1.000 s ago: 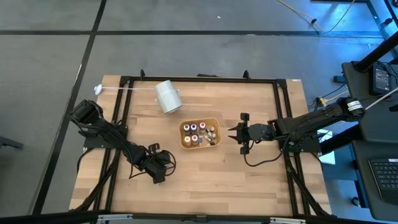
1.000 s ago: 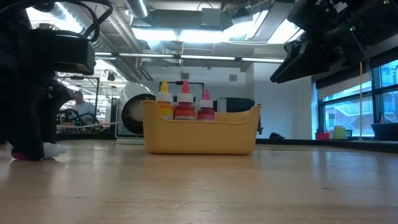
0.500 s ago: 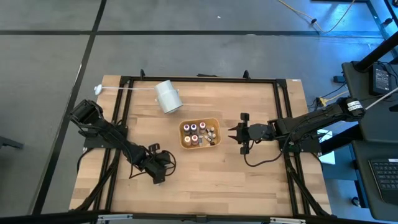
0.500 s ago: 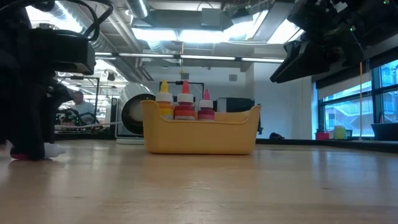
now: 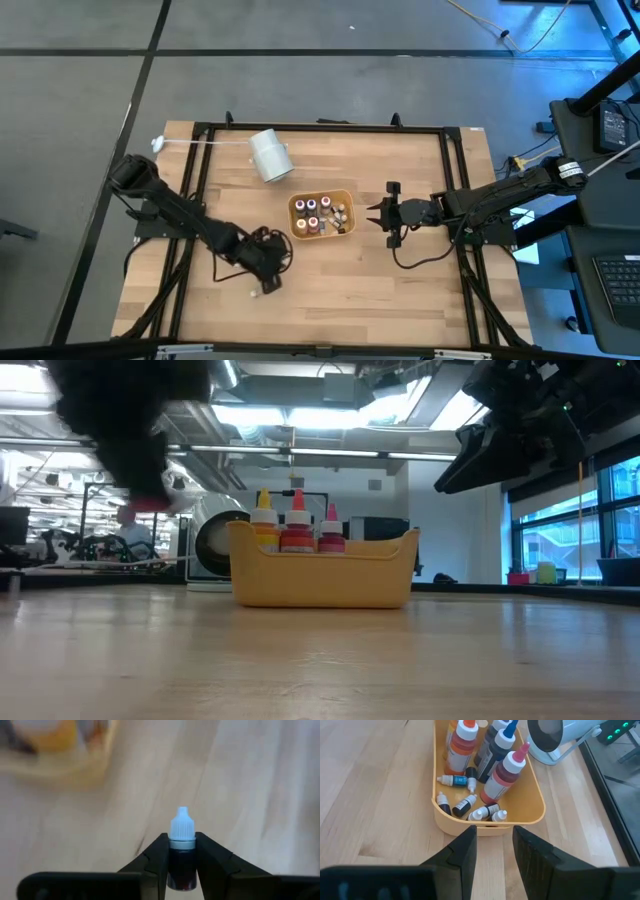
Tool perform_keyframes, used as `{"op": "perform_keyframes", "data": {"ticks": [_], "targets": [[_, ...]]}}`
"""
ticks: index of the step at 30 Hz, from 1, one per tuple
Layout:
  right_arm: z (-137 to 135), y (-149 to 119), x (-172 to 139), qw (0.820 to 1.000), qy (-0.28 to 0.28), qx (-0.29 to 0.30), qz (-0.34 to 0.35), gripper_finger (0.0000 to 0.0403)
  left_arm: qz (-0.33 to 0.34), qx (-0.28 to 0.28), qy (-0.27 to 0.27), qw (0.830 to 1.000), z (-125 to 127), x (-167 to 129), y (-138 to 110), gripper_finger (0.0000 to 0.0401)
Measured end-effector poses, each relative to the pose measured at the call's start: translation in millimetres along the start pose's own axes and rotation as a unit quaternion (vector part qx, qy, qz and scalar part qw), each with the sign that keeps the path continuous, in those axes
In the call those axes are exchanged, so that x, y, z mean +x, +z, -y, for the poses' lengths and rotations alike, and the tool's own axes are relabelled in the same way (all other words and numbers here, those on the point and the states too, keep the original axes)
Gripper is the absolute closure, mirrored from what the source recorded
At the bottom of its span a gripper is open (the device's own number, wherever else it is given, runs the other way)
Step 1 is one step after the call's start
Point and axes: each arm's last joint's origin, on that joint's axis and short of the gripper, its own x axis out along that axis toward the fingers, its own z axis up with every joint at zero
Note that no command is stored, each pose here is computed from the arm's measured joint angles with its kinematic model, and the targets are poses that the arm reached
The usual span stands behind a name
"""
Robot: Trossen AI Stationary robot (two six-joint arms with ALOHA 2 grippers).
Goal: Pick & Place food coloring
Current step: Put the right small black ink bottle into the yellow bin
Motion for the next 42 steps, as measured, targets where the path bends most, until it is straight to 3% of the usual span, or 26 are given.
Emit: {"op": "perform_keyframes", "data": {"ticks": [5,10,14,17,21,23,30,38,42], "targets": [[0,0,0,1.0,0.0,0.0,0.0,0.0273,0.093,0.049,-0.047,0.993,6,-12,44,0.0323],[0,0,0,1.0,0.0,0.001,0.0,0.0273,0.201,0.131,-0.082,0.967,5,-15,79,0.0323],[0,0,0,1.0,0.0,0.0,0.0,0.0273,0.271,0.168,-0.07,0.945,-4,-9,102,0.0325],[0,0,0,1.0,0.0,0.0,0.0,0.0273,0.31,0.201,-0.057,0.928,-11,1,115,0.0323],[0,0,0,1.0,0.0,0.0,0.0,0.0273,0.333,0.221,-0.09,0.912,-20,19,128,0.032],[0,0,0,1.0,0.0,0.0,-0.002,0.0273,0.331,0.221,-0.096,0.912,-27,31,131,0.0322],[0,0,0,1.0,0.0,-0.001,-0.002,0.0273,0.285,0.183,-0.051,0.939,-54,71,130,0.0319],[0,-1,0,1.0,0.0,-0.001,-0.003,0.0273,0.247,0.176,-0.027,0.953,-68,81,128,0.0325],[0,-1,0,1.0,0.0,-0.003,-0.002,0.0273,0.182,0.176,-0.02,0.967,-68,77,140,0.0325]]}}
